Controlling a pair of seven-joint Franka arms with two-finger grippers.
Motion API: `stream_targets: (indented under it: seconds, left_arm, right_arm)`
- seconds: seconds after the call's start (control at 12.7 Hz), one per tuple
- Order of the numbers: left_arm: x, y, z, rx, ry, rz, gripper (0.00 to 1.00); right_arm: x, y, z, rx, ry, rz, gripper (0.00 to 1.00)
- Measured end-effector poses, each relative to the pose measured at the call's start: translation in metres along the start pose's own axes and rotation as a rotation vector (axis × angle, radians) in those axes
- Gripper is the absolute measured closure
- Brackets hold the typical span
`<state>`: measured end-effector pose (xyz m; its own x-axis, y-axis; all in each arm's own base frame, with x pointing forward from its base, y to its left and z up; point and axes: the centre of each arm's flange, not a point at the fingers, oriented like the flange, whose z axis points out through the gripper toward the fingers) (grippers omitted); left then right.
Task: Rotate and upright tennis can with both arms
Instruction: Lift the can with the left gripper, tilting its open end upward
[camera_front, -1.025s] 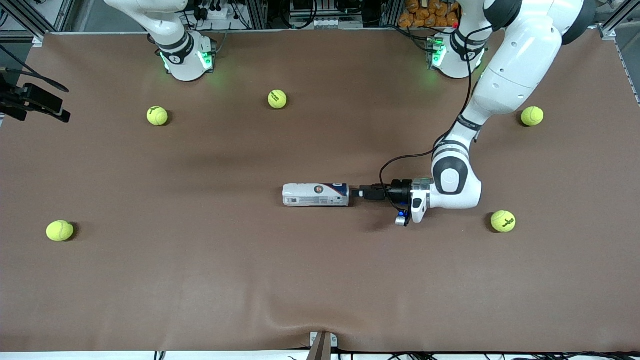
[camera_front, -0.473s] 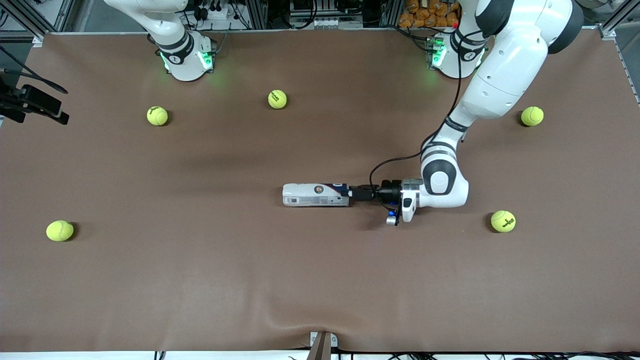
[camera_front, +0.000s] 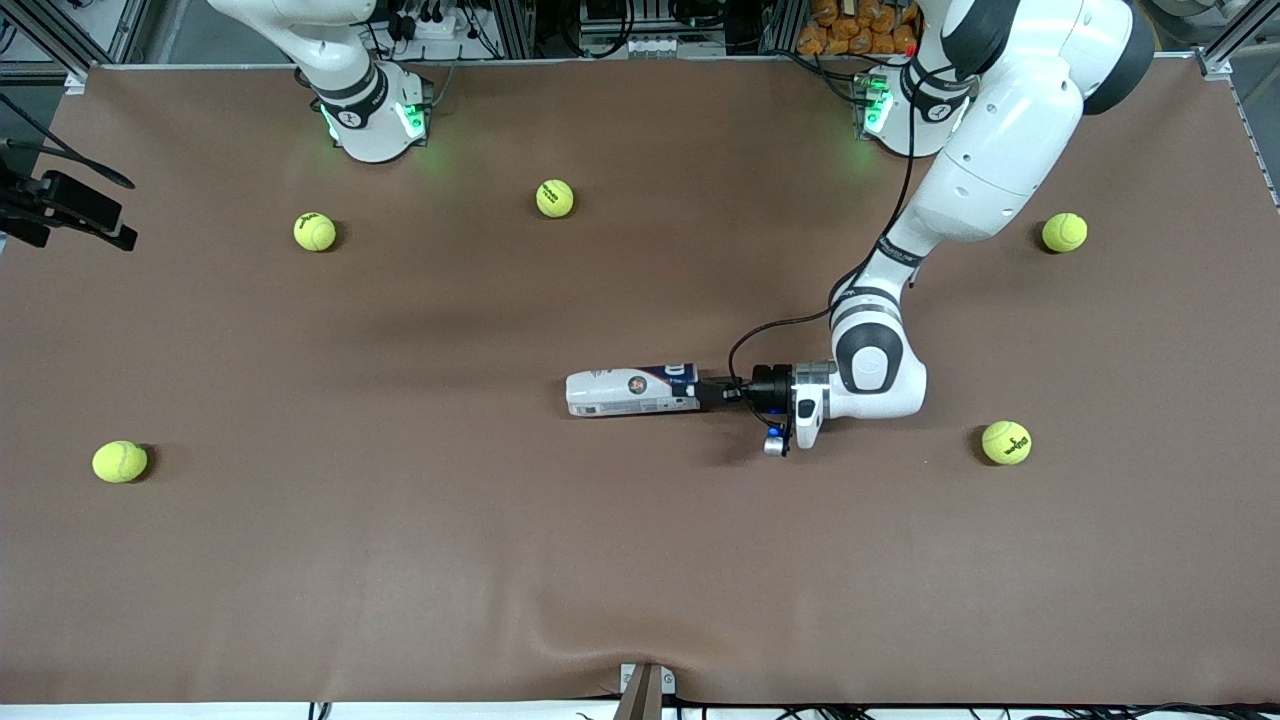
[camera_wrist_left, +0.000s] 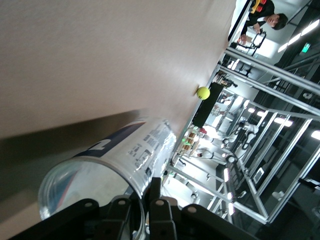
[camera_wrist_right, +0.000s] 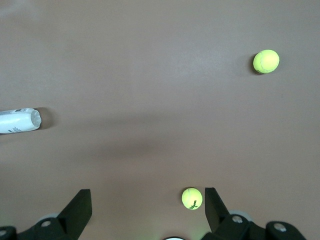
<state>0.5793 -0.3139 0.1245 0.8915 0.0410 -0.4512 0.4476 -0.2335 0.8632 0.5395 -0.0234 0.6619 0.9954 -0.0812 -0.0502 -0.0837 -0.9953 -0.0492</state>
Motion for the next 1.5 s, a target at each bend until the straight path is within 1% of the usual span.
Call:
stream_targets:
  seconds: [0.39,0.63,0.79,0.95,1.1,1.5]
  left_arm:
    - [0.004,0.054,-0.005,-0.036,0.012,-0.144,0.96]
    - [-0.005,0.094,-0.009,-0.053,0.010,-0.216,0.96]
    - [-0.014,0.117,-0.012,-0.040,0.005,-0.261,0.96]
    - [-0.025,0.142,-0.016,0.020,0.001,-0.303,0.96]
    - [-0.035,0.169,-0.024,0.087,0.013,-0.337,0.96]
    - [-0.051,0.218,-0.038,0.252,0.088,-0.403,0.96]
  right_arm:
    - [0.002,0.000,0.000,0.000,0.010,0.000,0.00]
    - [0.002,0.000,0.000,0.000,0.010,0.000,0.00]
    - [0.002,0.002,0.000,0.000,0.011,0.003,0.00]
    - [0.002,0.003,0.000,0.000,0.011,0.006,0.00]
    - [0.003,0.003,0.000,0.000,0.012,0.006,0.00]
    - [0.003,0.003,0.000,0.000,0.013,0.006,0.00]
